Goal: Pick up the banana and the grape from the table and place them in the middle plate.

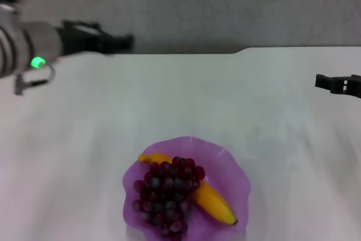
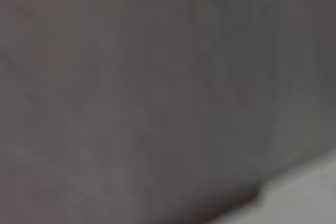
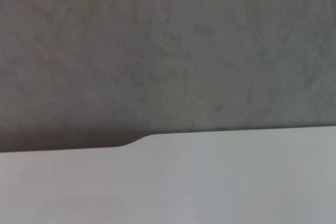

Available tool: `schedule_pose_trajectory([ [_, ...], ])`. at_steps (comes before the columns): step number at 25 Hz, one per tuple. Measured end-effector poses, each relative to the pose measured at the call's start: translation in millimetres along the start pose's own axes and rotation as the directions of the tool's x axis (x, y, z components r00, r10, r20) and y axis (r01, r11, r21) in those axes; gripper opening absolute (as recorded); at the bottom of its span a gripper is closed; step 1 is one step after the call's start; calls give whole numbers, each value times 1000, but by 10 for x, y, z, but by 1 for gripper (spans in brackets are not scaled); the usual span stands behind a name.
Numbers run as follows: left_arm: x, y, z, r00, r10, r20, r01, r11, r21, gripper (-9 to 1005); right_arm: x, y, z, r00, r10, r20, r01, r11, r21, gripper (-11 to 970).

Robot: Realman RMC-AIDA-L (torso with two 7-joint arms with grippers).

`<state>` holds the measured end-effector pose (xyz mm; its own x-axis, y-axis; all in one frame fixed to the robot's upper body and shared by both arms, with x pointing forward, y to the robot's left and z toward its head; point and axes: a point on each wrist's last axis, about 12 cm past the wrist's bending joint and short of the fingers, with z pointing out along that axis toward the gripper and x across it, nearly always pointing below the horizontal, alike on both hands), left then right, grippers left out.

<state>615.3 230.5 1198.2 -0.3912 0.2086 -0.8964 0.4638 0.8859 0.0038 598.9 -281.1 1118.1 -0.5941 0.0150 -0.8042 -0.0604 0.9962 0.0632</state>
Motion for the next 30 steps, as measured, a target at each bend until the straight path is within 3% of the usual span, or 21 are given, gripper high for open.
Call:
schedule_pose_trajectory([
  [3,52,218,-120,992,-34,122,44,996,-73,854,1,-15,7,1000,2,8,-2,1000,4,850],
  [6,151,346,-209,977,-29,210,60,988,-143,853,18,-47,26,1000,10,18,-10,1000,11,850],
  [12,322,498,-228,961,-3,277,70,971,-229,853,-3,-78,87,997,15,70,-16,1000,16,850],
  [20,431,598,-258,946,25,324,68,960,-271,848,71,-182,208,990,28,139,-34,999,40,851],
  [30,582,786,-490,918,4,398,124,947,-295,844,179,-323,251,971,49,235,-66,996,67,850],
])
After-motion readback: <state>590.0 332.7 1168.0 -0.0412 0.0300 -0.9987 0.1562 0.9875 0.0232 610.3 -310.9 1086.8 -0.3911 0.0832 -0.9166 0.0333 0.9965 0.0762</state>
